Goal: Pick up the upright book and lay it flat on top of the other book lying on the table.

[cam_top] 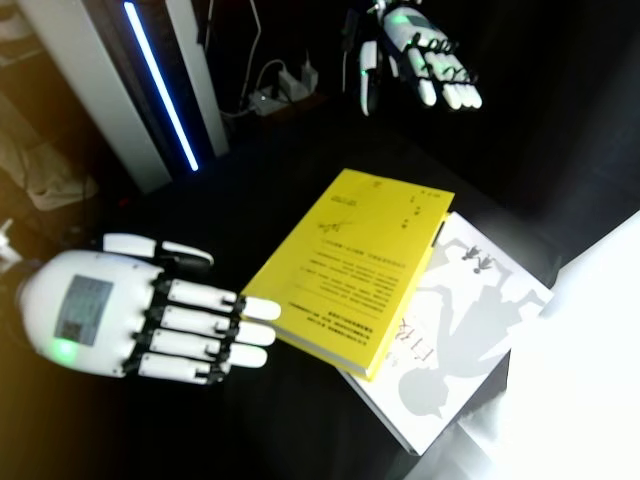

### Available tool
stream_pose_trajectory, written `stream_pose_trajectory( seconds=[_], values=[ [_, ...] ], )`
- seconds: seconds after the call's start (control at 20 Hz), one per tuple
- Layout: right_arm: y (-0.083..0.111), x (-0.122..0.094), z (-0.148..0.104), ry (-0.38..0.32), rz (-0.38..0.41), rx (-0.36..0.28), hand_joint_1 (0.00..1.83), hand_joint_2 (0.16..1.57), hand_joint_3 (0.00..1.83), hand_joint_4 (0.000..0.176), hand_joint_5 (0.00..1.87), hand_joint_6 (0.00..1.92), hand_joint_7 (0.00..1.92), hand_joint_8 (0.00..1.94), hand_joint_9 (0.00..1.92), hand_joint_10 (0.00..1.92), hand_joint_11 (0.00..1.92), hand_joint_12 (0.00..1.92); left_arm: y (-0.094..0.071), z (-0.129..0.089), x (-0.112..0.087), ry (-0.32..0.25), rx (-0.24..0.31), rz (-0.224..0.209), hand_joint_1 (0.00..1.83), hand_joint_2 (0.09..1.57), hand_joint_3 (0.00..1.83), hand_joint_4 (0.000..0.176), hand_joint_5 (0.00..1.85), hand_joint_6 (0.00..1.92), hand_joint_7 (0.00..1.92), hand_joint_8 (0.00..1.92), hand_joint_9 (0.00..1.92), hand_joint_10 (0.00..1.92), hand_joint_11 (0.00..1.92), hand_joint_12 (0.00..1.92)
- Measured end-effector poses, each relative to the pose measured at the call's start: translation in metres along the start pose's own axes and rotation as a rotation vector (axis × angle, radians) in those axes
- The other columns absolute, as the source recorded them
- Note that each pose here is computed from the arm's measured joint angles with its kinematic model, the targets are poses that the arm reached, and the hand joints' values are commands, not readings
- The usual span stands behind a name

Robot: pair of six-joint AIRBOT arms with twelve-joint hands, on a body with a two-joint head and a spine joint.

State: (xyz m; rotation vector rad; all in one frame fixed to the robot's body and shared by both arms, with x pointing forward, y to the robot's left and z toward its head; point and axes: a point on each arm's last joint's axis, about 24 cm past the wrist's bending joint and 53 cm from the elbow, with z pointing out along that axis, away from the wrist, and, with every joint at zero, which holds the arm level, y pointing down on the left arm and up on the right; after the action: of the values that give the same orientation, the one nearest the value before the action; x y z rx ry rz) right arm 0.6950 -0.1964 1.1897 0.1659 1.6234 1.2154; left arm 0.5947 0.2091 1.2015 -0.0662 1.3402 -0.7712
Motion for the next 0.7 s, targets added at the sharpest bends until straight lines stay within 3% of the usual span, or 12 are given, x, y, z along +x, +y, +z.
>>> stream_pose_trajectory(
  seconds=[0.05,0.1,0.2,0.3,0.4,0.45,0.5,0.6,0.7],
  values=[
    [-0.002,0.001,-0.001,0.002,0.0,0.005,0.59,1.2,0.0,0.0,0.0,0.0,0.0,0.0,0.0,0.0,0.0,1.83,0.0,0.0,0.0,0.001,-0.001,0.001,0.71,1.12,0.0,0.176,0.0,0.0,0.0,0.0,0.0,0.0,0.0,0.0],
    [-0.003,0.001,-0.001,0.003,0.001,0.009,0.59,1.22,0.0,0.0,0.0,0.0,0.0,0.0,0.0,0.0,0.0,1.87,0.002,-0.001,0.001,0.002,-0.006,0.001,0.61,1.1,0.0,0.176,0.0,0.0,0.0,0.0,0.0,0.0,0.0,0.0],
    [-0.004,0.0,-0.001,0.0,0.004,0.012,0.62,1.22,0.0,0.0,0.0,0.0,0.0,0.0,0.0,0.0,0.0,1.88,0.003,-0.001,0.001,0.002,-0.012,0.001,0.61,1.08,0.0,0.176,0.0,0.0,0.0,0.0,0.0,0.0,0.0,0.0],
    [-0.004,0.0,-0.001,-0.002,0.007,0.014,0.6,1.23,0.0,0.0,0.0,0.0,0.0,0.0,0.0,0.0,0.0,1.74,0.004,-0.002,0.003,0.004,-0.017,-0.005,0.66,1.09,0.0,0.176,0.0,0.0,0.0,0.0,0.0,0.0,0.0,0.0],
    [-0.007,0.0,-0.003,-0.003,0.01,0.021,0.59,1.23,0.0,0.0,0.0,0.0,0.0,0.0,0.0,0.0,0.0,1.84,0.006,-0.003,0.008,0.02,-0.027,-0.011,0.68,1.1,0.0,0.176,0.0,0.0,0.0,0.0,0.0,0.0,0.0,0.0],
    [-0.008,0.0,-0.003,-0.004,0.012,0.023,0.6,1.22,0.0,0.0,0.0,0.0,0.0,0.0,0.0,0.0,0.0,1.91,0.006,-0.004,0.008,0.019,-0.029,-0.014,0.68,1.1,0.0,0.164,0.0,0.0,0.0,0.0,0.0,0.0,0.0,0.0],
    [-0.008,0.0,-0.003,-0.004,0.011,0.024,0.64,1.22,0.0,0.0,0.0,0.0,0.0,0.0,0.0,0.0,0.0,1.8,0.005,-0.004,0.008,0.02,-0.027,-0.013,0.66,1.1,0.0,0.174,0.0,0.0,0.0,0.0,0.0,0.0,0.0,0.0],
    [-0.004,-0.005,-0.005,-0.014,0.011,0.014,0.71,1.22,0.0,0.0,0.0,0.0,0.0,0.0,0.0,0.0,0.0,1.27,0.005,-0.004,0.007,0.016,-0.024,-0.014,0.62,1.1,0.0,0.176,0.0,0.0,0.0,0.0,0.0,0.0,0.0,0.0],
    [0.003,-0.009,-0.007,-0.026,0.011,-0.01,0.74,1.24,0.01,0.0,0.0,0.0,0.0,0.0,0.0,0.0,0.0,1.22,0.006,-0.005,0.006,0.011,-0.027,-0.013,0.61,1.12,0.01,0.176,0.0,0.0,0.0,0.0,0.0,0.0,0.0,0.0]
  ],
)
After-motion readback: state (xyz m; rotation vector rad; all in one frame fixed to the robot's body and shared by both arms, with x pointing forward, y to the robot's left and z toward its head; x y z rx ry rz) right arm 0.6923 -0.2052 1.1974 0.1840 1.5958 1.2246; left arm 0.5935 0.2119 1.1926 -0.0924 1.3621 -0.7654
